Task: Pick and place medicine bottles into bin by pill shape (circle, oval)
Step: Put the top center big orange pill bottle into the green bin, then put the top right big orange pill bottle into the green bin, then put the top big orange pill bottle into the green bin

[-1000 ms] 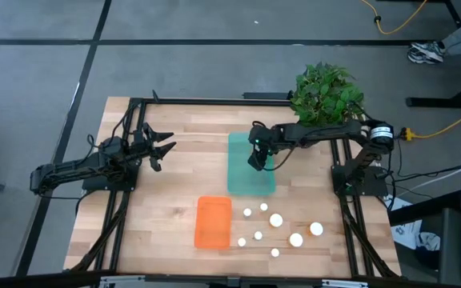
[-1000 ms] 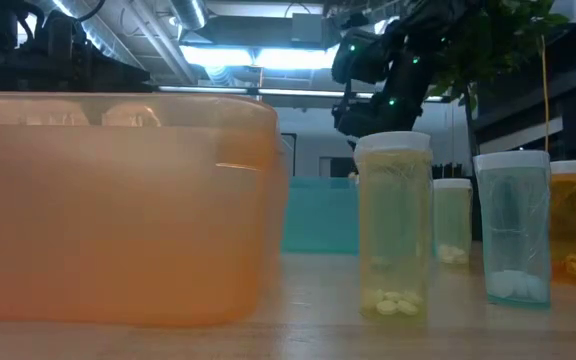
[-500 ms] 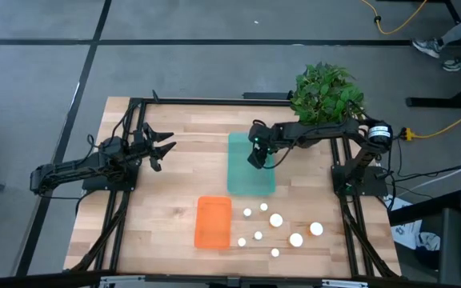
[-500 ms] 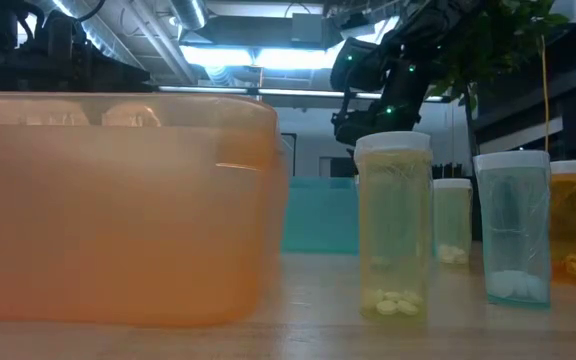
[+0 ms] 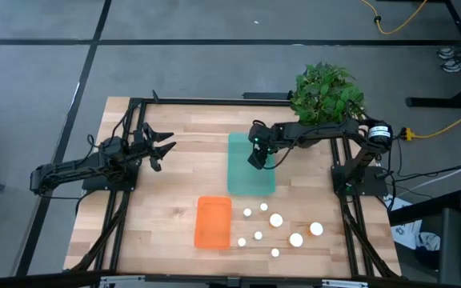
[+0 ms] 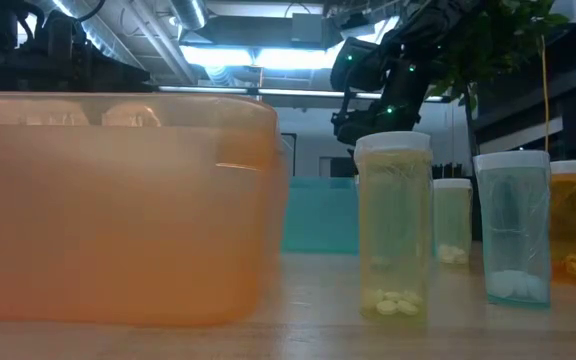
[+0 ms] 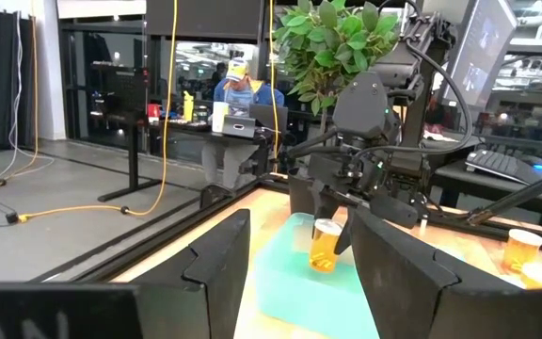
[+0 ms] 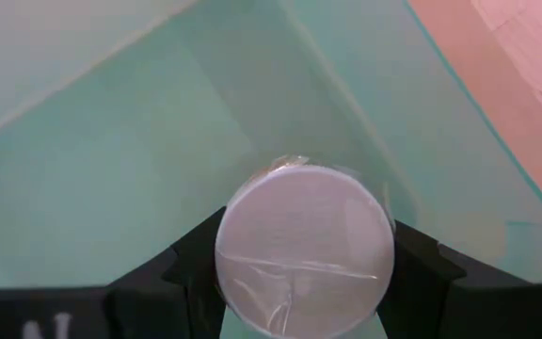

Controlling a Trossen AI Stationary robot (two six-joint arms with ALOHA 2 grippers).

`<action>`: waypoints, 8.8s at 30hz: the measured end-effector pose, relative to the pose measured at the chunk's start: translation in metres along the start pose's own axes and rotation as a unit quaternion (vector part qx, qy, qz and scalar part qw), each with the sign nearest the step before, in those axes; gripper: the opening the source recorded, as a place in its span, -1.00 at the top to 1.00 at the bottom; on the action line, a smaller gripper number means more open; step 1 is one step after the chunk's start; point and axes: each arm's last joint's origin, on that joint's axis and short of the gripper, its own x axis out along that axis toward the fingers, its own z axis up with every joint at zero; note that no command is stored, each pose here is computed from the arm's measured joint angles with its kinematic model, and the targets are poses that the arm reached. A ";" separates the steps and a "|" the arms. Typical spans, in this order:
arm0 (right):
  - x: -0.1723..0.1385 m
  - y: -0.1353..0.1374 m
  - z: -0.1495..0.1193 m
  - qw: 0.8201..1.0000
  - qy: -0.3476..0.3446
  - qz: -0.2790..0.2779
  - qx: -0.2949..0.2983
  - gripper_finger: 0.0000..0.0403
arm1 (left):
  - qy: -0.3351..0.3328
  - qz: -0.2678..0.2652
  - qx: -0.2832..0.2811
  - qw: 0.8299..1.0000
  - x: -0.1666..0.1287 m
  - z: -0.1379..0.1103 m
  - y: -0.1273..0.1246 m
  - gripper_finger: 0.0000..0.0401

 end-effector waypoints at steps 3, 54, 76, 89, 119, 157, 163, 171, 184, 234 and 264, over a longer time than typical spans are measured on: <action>0.000 0.000 0.000 1.000 0.001 0.006 0.001 -0.03 | 0.000 0.000 0.000 1.000 0.000 0.000 0.000 0.12; -0.174 0.142 -0.117 0.967 0.212 -0.050 -0.129 -0.56 | 0.000 0.000 0.000 1.000 0.000 0.000 0.000 0.12; -0.239 0.176 -0.270 0.982 0.172 -0.054 0.049 -0.56 | 0.000 0.000 0.000 1.000 0.000 0.000 0.000 0.12; -0.191 0.166 -0.341 0.976 0.165 -0.040 0.133 -0.56 | -0.001 0.000 0.000 1.000 0.000 0.000 0.000 0.12; -0.113 0.152 -0.293 0.994 0.088 -0.059 0.005 -0.56 | 0.000 0.000 0.000 1.000 0.000 0.000 0.000 0.12; -0.112 0.144 -0.251 0.984 0.112 -0.137 0.025 -0.02 | 0.000 0.000 -0.002 1.000 0.000 0.000 0.000 0.12; -0.136 0.136 -0.207 0.972 0.087 -0.219 0.020 0.01 | 0.000 0.000 -0.002 1.000 0.000 0.000 0.000 0.12; -0.151 0.145 -0.135 0.984 0.003 -0.161 -0.070 -0.02 | 0.000 0.000 -0.002 1.000 0.000 0.000 0.000 0.12; -0.108 0.121 -0.014 0.988 -0.058 -0.006 -0.146 0.00 | 0.000 0.000 0.000 1.000 0.000 0.000 0.000 0.12; -0.053 0.070 0.085 0.991 0.044 0.057 -0.111 -0.26 | -0.001 0.015 0.000 1.000 0.000 0.000 0.001 0.12; -0.179 0.092 -0.139 0.982 0.132 0.011 -0.137 -0.27 | 0.010 0.016 0.000 1.000 0.000 -0.002 0.001 0.12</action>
